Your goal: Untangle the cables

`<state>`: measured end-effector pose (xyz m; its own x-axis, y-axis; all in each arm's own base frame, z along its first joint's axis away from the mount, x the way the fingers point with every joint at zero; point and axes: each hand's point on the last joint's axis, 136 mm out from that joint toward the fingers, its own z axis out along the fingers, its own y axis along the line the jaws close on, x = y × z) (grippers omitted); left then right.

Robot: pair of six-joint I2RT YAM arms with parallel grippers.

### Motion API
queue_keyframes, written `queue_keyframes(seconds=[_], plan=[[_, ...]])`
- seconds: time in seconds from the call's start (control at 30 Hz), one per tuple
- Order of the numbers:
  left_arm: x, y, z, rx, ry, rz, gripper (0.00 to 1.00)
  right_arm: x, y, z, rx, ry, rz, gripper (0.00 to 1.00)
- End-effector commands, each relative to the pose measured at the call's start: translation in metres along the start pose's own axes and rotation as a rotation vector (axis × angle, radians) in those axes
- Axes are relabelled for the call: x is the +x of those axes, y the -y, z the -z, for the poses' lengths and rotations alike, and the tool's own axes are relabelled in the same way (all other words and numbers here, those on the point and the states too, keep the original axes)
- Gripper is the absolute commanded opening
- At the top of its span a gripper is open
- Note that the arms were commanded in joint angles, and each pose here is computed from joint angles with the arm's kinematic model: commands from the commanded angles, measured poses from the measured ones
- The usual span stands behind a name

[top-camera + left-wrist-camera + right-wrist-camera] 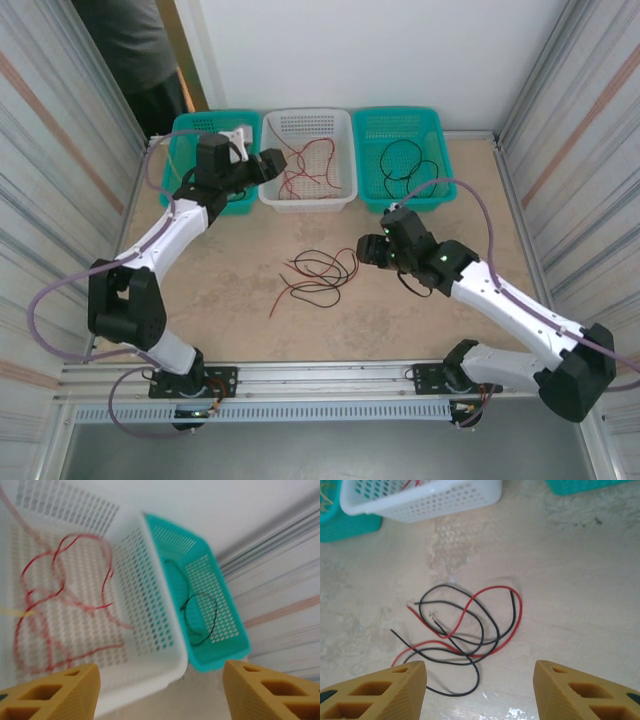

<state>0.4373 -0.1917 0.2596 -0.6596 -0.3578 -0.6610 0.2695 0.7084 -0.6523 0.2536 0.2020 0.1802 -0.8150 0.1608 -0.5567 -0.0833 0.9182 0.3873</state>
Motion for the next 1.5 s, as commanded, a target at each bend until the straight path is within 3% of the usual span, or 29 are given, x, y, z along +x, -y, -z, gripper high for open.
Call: queue_keyframes(seconds=[0.0,0.1,0.2,0.43,0.53,0.7,0.97,1.07,1.17,1.27,1.47], plan=[[-0.006,0.029,0.046,0.025,0.054,-0.039,0.68,0.001,-0.009,-0.015,-0.004,-0.019,-0.017,0.59],[0.004,0.046,0.08,0.049,0.048,-0.089,0.67,0.01,-0.013,-0.037,0.008,-0.091,-0.005,0.59],[0.029,0.055,0.107,0.07,-0.015,-0.141,0.6,0.017,-0.009,-0.057,0.063,-0.15,0.015,0.59],[0.107,0.024,0.136,0.01,-0.195,-0.149,0.53,0.023,-0.029,-0.093,0.016,-0.233,-0.073,0.55],[0.124,0.017,0.141,0.006,-0.218,-0.118,0.51,0.027,-0.031,-0.11,0.06,-0.248,-0.104,0.5],[0.125,0.021,0.145,0.027,-0.195,-0.109,0.5,0.03,-0.031,-0.134,0.057,-0.264,-0.171,0.4],[0.113,0.033,0.145,0.058,-0.175,-0.135,0.5,0.035,-0.019,-0.154,0.131,-0.283,-0.248,0.34],[0.11,0.036,0.145,0.07,-0.167,-0.139,0.5,0.034,-0.022,-0.16,0.123,-0.281,-0.252,0.21],[0.107,0.041,0.146,0.086,-0.159,-0.145,0.5,0.026,-0.027,-0.16,0.104,-0.269,-0.243,0.0],[0.105,0.047,0.148,0.105,-0.156,-0.17,0.5,0.009,-0.042,-0.143,0.059,-0.215,-0.198,0.0],[0.097,0.075,0.161,0.208,-0.13,-0.267,0.53,-0.026,-0.089,-0.068,-0.053,-0.04,-0.018,0.0]])
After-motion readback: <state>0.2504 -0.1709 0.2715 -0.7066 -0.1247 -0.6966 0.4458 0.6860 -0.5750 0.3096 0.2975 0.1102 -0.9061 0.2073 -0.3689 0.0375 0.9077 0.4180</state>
